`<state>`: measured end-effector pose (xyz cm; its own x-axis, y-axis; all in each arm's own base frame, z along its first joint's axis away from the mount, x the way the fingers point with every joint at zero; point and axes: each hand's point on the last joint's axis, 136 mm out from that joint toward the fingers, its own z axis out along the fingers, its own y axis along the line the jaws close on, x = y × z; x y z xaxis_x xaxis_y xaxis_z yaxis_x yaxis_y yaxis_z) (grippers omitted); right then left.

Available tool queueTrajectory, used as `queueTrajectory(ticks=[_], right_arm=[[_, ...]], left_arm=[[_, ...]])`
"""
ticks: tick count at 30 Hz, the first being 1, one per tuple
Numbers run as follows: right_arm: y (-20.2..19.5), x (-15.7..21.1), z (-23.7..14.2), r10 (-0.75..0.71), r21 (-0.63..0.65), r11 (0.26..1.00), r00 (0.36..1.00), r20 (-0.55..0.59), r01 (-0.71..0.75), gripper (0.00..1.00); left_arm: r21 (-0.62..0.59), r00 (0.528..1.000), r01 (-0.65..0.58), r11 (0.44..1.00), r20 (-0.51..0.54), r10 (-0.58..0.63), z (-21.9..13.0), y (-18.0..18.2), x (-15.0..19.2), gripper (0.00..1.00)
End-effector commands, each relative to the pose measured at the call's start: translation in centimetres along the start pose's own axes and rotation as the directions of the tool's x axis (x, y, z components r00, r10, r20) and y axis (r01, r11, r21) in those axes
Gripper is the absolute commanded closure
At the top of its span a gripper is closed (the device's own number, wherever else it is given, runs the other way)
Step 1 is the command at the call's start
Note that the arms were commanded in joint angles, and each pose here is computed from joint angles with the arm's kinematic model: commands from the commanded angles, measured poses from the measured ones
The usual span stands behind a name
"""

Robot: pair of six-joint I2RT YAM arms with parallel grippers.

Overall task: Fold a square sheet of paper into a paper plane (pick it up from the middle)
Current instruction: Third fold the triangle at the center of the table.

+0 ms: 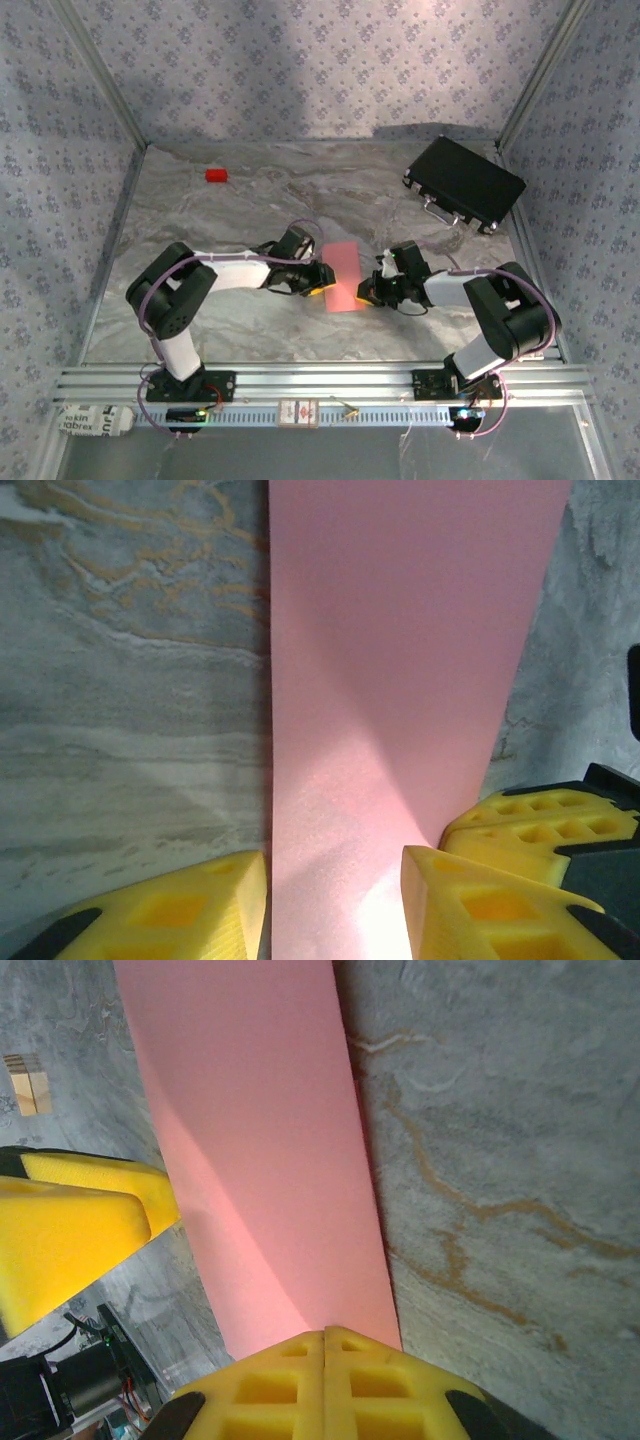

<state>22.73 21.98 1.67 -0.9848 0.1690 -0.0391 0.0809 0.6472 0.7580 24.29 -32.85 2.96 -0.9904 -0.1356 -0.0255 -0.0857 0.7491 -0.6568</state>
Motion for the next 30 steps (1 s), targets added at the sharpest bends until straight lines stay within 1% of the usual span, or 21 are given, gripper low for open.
queueTrajectory(ticks=[1, 9, 16, 30], right_arm=[[-3.9, 0.9, 0.1, 0.071, 0.147, 0.987, 0.997, 0.001, -0.07, 0.97], [-4.1, 0.8, 0.2, 0.079, 0.149, 0.986, 0.997, 0.002, -0.079, 0.97], [-4.2, 0.8, 0.2, 0.082, 0.151, 0.985, 0.997, 0.002, -0.081, 0.97], [-4.2, 0.8, 0.1, 0.082, 0.153, 0.985, 0.997, 0.006, -0.082, 0.97]], left_arm=[[-0.027, 1.0, 0.013, 1.0, -0.022, -0.013, 1.0, 0.5, 0.3, 0.61], [0.039, 1.0, 0.014, 0.999, -0.019, -0.013, 1.3, -0.5, 0.2, 0.63], [0.109, 0.999, 0.048, 0.993, -0.004, -0.048, 1.2, -1.0, -0.1, 0.63], [0.162, 0.999, 0.03, 0.986, 0.016, -0.033, 0.6, -2.0, -0.7, 0.63]])
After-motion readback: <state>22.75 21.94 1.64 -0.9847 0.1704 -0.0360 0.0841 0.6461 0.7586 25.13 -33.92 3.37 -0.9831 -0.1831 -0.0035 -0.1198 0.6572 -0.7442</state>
